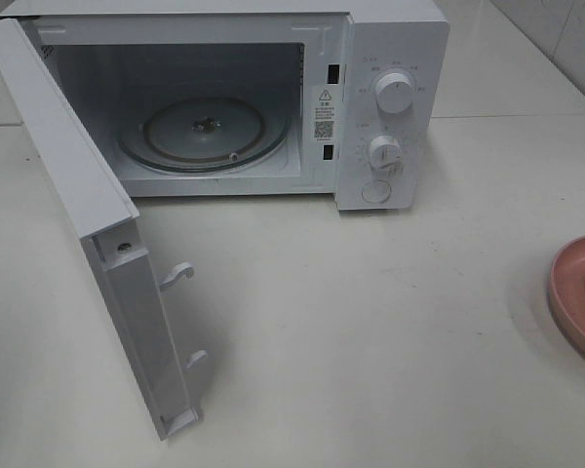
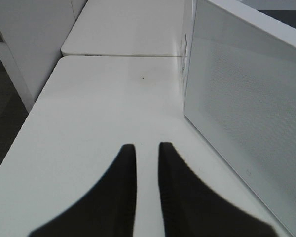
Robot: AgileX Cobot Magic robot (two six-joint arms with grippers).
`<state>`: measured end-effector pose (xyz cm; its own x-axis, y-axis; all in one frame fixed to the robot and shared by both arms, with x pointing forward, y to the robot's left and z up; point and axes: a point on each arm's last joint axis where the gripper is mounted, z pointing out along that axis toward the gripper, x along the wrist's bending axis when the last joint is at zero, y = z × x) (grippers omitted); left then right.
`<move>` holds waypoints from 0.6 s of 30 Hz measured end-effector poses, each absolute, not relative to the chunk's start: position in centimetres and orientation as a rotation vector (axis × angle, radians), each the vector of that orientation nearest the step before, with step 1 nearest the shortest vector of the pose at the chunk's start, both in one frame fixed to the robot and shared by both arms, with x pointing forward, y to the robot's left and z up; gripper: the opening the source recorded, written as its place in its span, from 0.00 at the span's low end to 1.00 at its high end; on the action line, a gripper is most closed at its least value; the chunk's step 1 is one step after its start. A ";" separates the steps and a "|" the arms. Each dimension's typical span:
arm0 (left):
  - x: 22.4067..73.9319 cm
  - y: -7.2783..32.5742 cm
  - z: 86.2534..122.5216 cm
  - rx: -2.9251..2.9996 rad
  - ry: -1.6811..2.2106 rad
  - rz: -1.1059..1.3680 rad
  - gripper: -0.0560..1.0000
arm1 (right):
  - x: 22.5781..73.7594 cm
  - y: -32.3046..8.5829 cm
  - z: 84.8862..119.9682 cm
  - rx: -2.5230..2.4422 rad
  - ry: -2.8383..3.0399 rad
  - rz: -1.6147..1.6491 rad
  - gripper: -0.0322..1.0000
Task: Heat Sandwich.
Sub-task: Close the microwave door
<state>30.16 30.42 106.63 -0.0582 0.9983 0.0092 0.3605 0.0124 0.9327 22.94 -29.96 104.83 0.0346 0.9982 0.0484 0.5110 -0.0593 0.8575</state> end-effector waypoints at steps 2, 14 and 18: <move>30.6 30.5 106.4 1.441 1.522 1.059 0.14 | 22.9 -30.0 104.8 1.649 1.550 0.932 0.77; 35.4 31.4 102.6 1.331 1.457 1.174 0.05 | 22.9 -30.0 104.8 1.649 1.550 0.932 0.77; 36.4 31.6 101.2 1.311 1.446 1.200 0.05 | 22.9 -30.0 104.8 1.649 1.550 0.932 0.77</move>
